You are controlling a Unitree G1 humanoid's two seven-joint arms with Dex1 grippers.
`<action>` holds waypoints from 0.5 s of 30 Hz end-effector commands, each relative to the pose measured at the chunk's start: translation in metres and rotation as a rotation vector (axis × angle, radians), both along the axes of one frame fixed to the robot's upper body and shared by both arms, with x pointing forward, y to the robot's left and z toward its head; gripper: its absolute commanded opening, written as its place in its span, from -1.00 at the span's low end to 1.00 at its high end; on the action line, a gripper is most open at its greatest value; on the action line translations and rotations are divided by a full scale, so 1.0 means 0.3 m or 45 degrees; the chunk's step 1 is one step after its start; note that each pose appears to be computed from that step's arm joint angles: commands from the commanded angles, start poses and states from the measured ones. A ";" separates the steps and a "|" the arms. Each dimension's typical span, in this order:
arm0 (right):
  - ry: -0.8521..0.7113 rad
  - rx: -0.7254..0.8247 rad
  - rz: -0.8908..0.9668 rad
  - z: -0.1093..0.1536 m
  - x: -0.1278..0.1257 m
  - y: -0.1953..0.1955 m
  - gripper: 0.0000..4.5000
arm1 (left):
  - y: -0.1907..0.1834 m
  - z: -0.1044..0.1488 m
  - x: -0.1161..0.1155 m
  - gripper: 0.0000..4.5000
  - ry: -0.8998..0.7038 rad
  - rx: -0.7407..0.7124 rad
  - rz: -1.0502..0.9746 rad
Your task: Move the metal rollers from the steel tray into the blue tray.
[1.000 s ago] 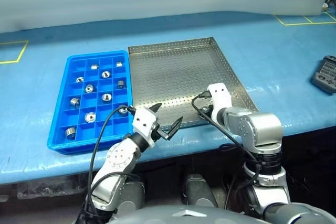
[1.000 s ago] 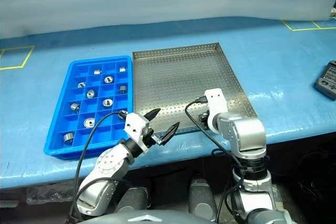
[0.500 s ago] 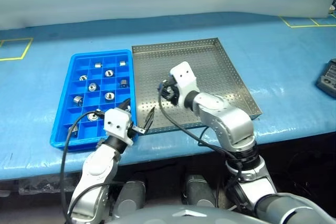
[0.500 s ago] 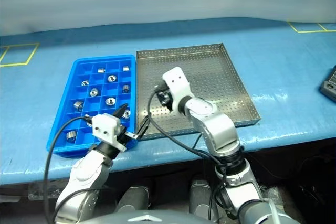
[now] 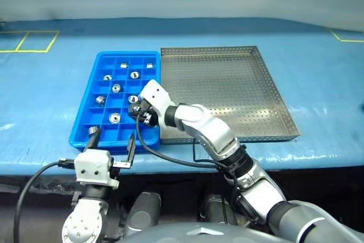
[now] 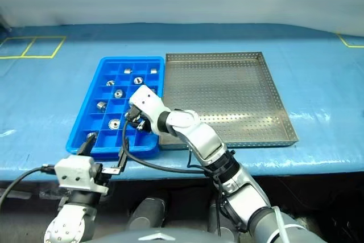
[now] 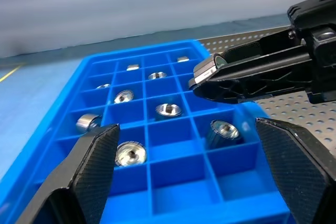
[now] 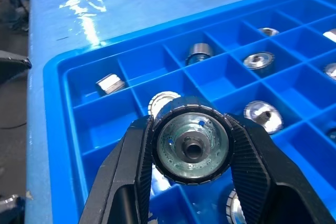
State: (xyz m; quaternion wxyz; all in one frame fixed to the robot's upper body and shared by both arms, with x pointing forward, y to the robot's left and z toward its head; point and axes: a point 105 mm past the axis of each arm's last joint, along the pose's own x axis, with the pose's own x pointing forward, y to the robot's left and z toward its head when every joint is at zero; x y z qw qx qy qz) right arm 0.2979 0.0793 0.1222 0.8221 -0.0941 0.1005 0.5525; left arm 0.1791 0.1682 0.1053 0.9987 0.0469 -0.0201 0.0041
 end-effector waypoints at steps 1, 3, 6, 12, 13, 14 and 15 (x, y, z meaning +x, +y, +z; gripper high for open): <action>0.011 0.012 0.081 -0.007 -0.022 0.037 -0.24 | 0.008 0.051 -0.024 1.00 -0.087 0.002 0.040; 0.082 -0.002 0.113 -0.046 -0.035 0.041 -0.24 | 0.009 0.048 -0.028 1.00 -0.084 0.007 0.049; 0.127 -0.053 0.100 -0.105 -0.035 0.029 0.08 | 0.006 0.048 -0.026 1.00 -0.088 0.004 0.046; 0.098 -0.005 0.027 -0.063 -0.016 -0.019 0.91 | -0.016 0.047 -0.003 1.00 -0.090 -0.008 -0.033; 0.086 0.036 0.012 -0.033 -0.012 -0.031 0.99 | -0.021 0.051 0.007 1.00 -0.097 -0.010 -0.057; 0.080 0.061 0.002 -0.014 -0.011 -0.038 0.99 | -0.023 0.054 0.014 1.00 -0.103 -0.010 -0.070; 0.080 0.075 -0.004 -0.004 -0.012 -0.043 0.99 | -0.024 0.055 0.017 1.00 -0.105 -0.010 -0.078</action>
